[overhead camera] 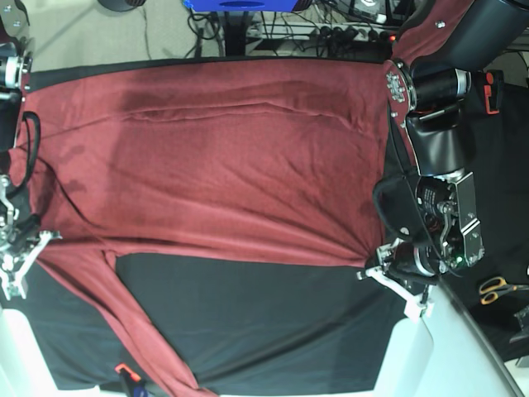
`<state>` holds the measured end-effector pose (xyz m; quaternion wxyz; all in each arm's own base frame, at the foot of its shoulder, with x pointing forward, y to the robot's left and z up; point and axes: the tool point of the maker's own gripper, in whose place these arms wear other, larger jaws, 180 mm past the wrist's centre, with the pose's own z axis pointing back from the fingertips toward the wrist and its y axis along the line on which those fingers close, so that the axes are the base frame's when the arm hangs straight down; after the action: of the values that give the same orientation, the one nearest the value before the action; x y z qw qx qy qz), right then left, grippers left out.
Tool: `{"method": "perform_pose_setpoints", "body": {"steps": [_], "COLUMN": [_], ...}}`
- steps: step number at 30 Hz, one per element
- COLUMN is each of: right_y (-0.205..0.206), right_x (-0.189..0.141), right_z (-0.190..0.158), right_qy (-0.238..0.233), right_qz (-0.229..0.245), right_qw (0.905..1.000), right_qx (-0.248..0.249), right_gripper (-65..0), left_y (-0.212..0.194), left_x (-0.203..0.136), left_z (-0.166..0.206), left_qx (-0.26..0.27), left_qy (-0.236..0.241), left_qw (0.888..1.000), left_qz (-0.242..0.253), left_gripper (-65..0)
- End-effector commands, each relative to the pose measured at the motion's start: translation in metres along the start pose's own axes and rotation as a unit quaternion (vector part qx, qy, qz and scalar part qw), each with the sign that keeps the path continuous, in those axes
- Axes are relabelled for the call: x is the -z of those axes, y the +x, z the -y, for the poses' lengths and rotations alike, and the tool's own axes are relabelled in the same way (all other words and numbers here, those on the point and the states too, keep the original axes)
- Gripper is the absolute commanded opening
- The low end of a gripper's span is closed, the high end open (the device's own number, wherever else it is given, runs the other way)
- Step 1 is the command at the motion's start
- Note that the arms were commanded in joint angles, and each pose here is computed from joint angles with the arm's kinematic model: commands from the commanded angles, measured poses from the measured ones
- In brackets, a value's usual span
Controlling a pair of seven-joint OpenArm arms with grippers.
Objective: Fold the T-shirt properly
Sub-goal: 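Lift the hem with both grippers and fold it toward the collar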
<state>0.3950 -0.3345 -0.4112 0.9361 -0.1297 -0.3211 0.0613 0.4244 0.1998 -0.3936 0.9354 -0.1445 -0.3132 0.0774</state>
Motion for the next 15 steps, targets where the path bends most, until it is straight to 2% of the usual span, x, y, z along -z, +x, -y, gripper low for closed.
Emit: {"method": "perform_pose_setpoints", "body": {"steps": [1, 5, 7, 10, 15], "right_y": [0.024, 0.023, 0.029, 0.035, 0.038], "right_x": [-0.007, -0.007, -0.007, -0.006, -0.006], "right_z": [0.02, 0.019, 0.017, 0.003, -0.004], "right_qy": [-0.02, -0.019, -0.015, 0.017, 0.028], "right_qz": [0.031, 0.031, 0.047, 0.077, 0.087], "right_qw": [0.9993, 0.9993, 0.9988, 0.9966, 0.9955], "right_qx": [-0.001, -0.002, -0.005, -0.023, -0.025], "right_gripper": [-64.8, -64.8, -64.8, -64.8, -64.8], "left_y": [0.034, 0.034, 0.028, 0.018, 0.01], "left_x": [-0.013, -0.025, -0.027, -0.027, -0.029], "left_z": [0.006, 0.009, 0.009, 0.005, 0.0], "left_qx": [0.015, 0.032, 0.036, 0.037, 0.038], "left_qy": [-0.004, 0.001, 0.004, 0.008, 0.013], "left_qw": [0.999, 0.998, 0.998, 0.998, 0.998], "left_qz": [0.045, 0.052, 0.052, 0.046, 0.042], "left_gripper": [-65.0, -65.0, -65.0, -65.0, -65.0]}}
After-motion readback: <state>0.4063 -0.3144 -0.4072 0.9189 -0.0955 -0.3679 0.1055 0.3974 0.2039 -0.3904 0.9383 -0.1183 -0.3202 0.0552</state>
